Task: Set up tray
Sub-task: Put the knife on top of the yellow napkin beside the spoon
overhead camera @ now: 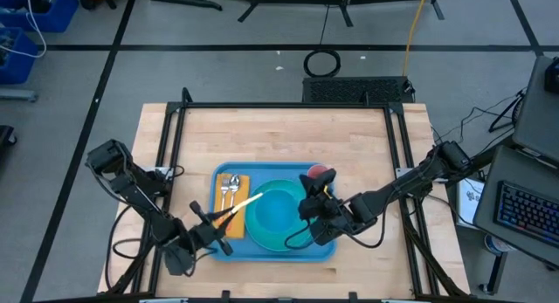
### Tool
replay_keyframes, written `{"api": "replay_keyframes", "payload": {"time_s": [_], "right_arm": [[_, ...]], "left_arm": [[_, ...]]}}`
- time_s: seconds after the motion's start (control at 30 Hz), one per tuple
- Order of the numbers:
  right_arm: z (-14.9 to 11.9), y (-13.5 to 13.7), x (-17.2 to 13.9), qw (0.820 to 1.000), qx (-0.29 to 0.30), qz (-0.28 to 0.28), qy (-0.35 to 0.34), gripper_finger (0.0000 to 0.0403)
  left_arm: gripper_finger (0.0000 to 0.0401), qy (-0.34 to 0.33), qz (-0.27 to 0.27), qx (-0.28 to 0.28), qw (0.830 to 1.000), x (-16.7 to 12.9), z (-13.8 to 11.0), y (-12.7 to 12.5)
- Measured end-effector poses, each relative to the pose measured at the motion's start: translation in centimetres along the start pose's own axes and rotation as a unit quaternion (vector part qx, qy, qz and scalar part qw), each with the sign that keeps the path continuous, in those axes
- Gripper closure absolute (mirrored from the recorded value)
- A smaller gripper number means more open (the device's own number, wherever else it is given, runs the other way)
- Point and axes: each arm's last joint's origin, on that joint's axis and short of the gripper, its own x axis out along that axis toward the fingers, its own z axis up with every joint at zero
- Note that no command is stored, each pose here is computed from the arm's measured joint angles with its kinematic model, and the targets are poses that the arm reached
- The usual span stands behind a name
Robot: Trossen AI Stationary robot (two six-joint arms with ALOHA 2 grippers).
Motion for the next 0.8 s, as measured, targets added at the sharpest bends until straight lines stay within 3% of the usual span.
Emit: {"api": "replay_keyframes", "payload": {"time_s": [0.13,0.33,0.63,0.8], "right_arm": [[-0.3,-0.3,0.3,0.998,-0.001,-0.058,0.022,0.0403],[-0.6,-0.9,1.8,0.996,0.014,-0.073,0.043,0.0403],[-1.5,-2.1,4.6,0.992,0.015,-0.092,0.085,0.0403],[-1.7,-2.4,5.4,0.992,0.006,-0.081,0.092,0.0403]], "left_arm": [[0.0356,-0.001,-0.004,-0.116,0.993,-0.2,-1.1,0.0],[0.0356,0.002,-0.008,-0.249,0.968,-0.3,-2.9,0.3],[0.0356,0.002,0.008,-0.336,0.942,0.5,-2.5,-0.4],[0.0356,0.003,0.010,-0.357,0.934,0.8,-5.2,-2.8]]}}
